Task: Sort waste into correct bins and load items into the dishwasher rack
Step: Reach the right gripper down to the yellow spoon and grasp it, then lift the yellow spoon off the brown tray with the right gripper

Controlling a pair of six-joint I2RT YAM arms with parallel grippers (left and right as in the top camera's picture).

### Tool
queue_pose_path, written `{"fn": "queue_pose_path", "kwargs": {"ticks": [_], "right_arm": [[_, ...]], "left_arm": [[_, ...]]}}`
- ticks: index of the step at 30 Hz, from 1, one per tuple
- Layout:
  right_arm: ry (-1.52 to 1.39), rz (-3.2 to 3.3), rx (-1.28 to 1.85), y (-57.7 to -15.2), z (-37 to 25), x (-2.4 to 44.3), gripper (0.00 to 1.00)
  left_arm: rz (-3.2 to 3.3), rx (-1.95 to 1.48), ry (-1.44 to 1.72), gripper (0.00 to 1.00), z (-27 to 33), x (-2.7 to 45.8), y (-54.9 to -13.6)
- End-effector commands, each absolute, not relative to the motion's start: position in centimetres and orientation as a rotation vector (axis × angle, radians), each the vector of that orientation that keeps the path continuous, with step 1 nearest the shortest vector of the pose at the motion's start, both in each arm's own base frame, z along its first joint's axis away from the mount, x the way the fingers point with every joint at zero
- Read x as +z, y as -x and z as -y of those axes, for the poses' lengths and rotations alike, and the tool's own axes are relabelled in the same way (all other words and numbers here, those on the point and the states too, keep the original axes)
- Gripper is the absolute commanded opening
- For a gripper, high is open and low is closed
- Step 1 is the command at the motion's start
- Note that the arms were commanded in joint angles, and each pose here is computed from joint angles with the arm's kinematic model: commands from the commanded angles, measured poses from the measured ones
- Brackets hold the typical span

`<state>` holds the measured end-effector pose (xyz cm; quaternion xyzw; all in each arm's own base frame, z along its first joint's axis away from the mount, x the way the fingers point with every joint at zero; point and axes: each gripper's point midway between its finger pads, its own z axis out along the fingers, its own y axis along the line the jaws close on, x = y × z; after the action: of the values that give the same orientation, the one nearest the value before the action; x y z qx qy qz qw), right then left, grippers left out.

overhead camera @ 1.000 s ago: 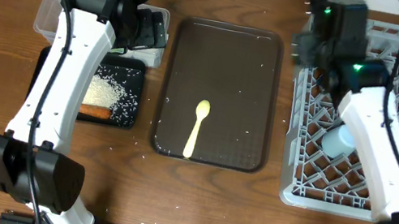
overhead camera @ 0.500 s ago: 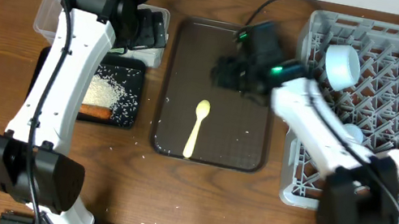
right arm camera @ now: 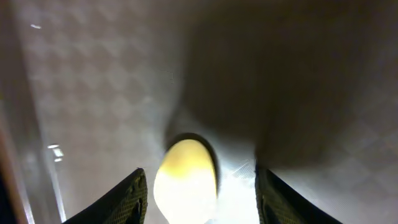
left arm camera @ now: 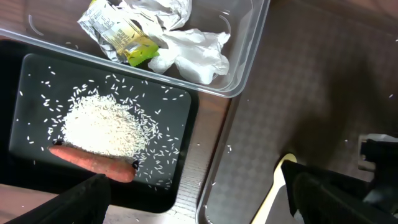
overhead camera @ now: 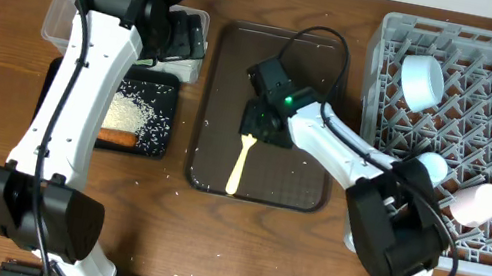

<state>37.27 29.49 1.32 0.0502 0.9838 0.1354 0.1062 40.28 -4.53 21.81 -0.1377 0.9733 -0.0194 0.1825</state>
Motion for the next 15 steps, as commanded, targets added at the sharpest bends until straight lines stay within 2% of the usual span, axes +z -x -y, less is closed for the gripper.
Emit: {"fn": "queue_pose_path", "kwargs": {"ticks": [1,11,15], "right_arm": [[-0.170,-2.929,0.356,-36.1,-30.0,-0.2,0.53],[-0.104,-3.004,0.347,-33.4,-31.3,-1.2,0.51],[-0.103,-2.995,0.349,-33.6,-31.4,-1.2,0.43]], "left_arm": [[-2.751,-0.035,0.397,0.96,4.2,21.6,-40.2],[-2.751,-0.035,0.397,0.96,4.2,21.6,-40.2],[-2.751,-0.035,0.397,0.96,4.2,21.6,-40.2]]}}
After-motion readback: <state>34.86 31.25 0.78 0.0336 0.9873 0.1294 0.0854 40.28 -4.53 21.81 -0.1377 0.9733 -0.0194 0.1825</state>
